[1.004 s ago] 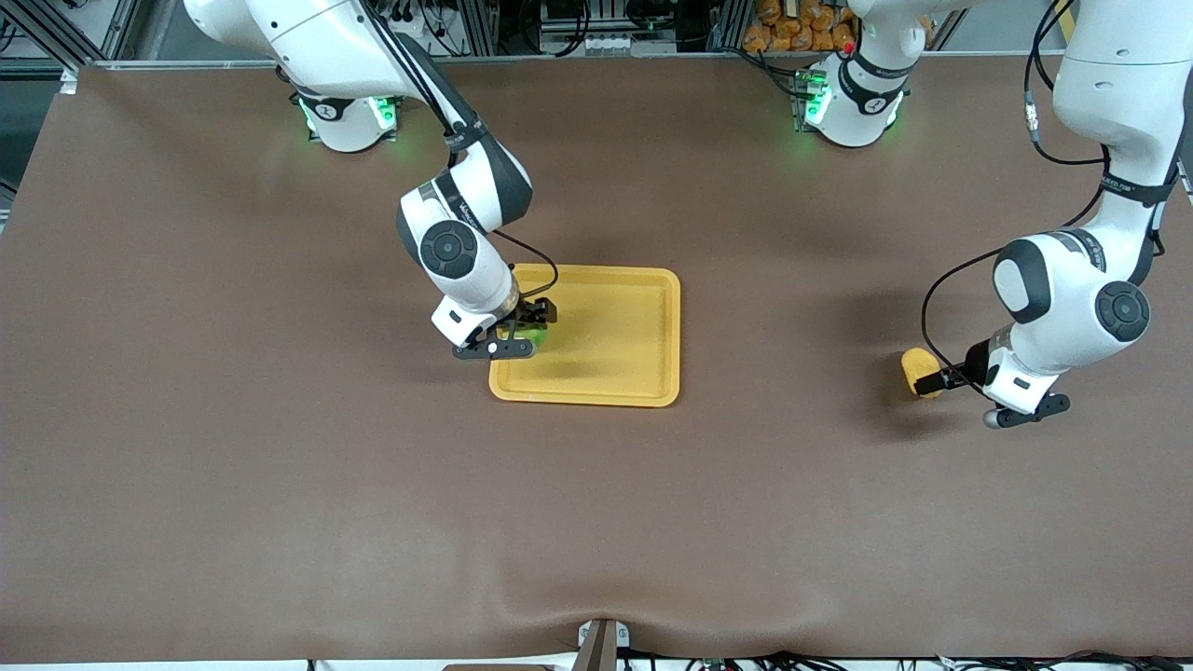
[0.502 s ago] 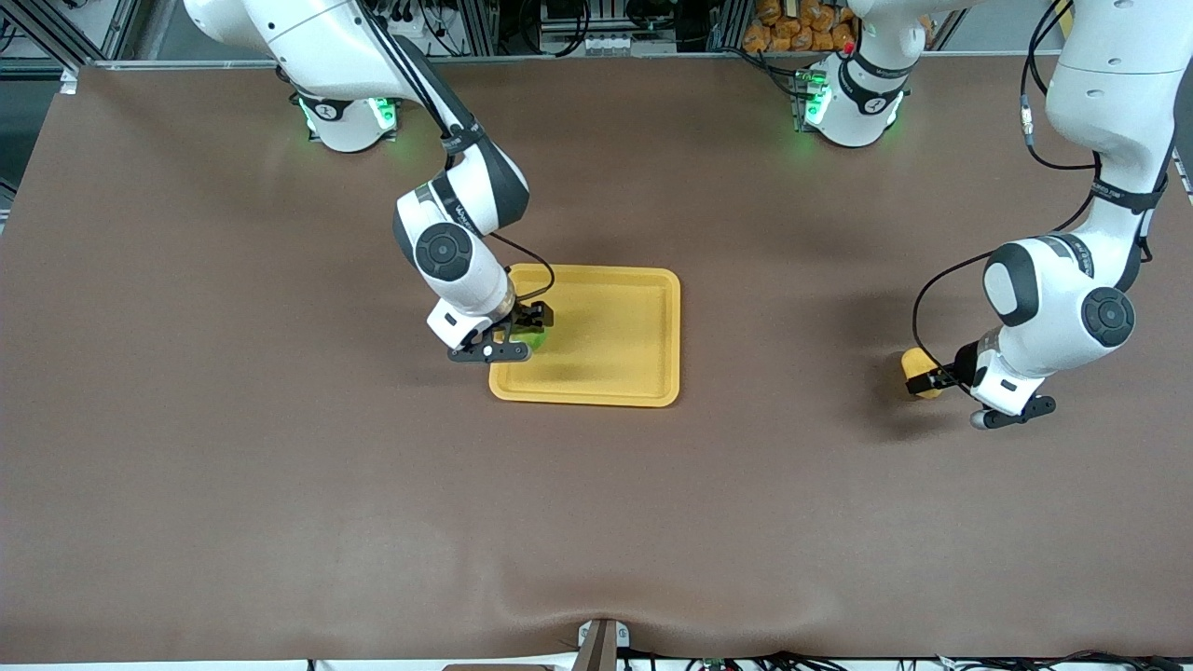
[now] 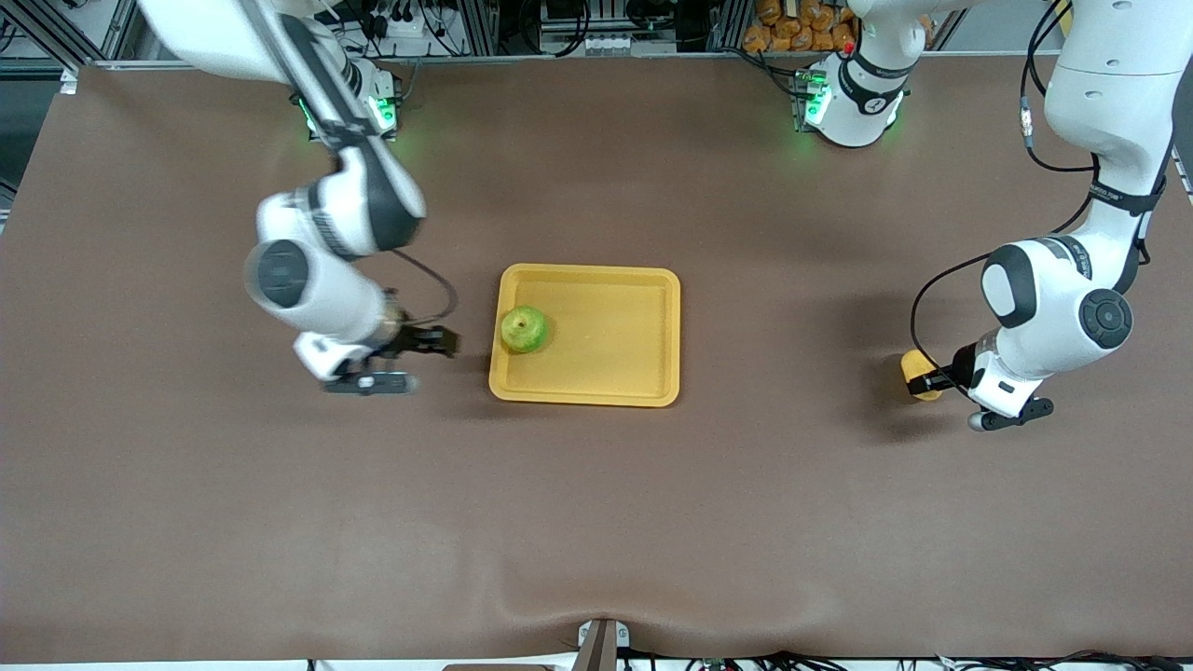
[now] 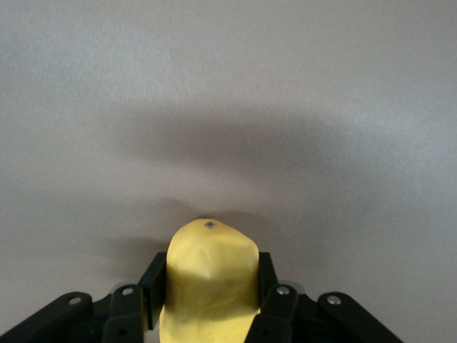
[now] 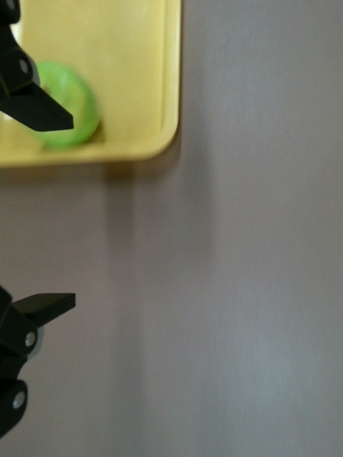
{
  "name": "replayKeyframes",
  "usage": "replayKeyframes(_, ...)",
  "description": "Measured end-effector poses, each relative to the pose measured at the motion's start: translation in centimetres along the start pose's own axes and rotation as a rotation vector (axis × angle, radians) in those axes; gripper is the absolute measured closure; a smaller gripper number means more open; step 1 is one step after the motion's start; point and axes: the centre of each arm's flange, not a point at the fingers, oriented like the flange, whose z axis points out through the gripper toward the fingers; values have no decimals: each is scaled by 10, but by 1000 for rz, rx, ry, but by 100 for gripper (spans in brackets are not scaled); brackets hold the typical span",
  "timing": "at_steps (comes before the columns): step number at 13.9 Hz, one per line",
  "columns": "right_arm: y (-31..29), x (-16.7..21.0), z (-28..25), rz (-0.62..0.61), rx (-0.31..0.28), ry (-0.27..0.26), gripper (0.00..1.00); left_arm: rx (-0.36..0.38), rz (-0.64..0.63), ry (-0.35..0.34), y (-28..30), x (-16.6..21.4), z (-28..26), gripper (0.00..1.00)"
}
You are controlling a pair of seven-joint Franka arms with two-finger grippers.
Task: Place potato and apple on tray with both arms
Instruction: 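Withdraw the right gripper while the left gripper lifts the potato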
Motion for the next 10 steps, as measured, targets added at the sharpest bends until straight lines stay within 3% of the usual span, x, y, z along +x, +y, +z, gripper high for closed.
replayKeyframes(4,86,-5,-73,20,24,-14,0,-8,2,40,8,8,-39,46)
replayKeyframes(10,156,-45,-174,58,43,-2,0,-14,29,-13,28,11,-103,46)
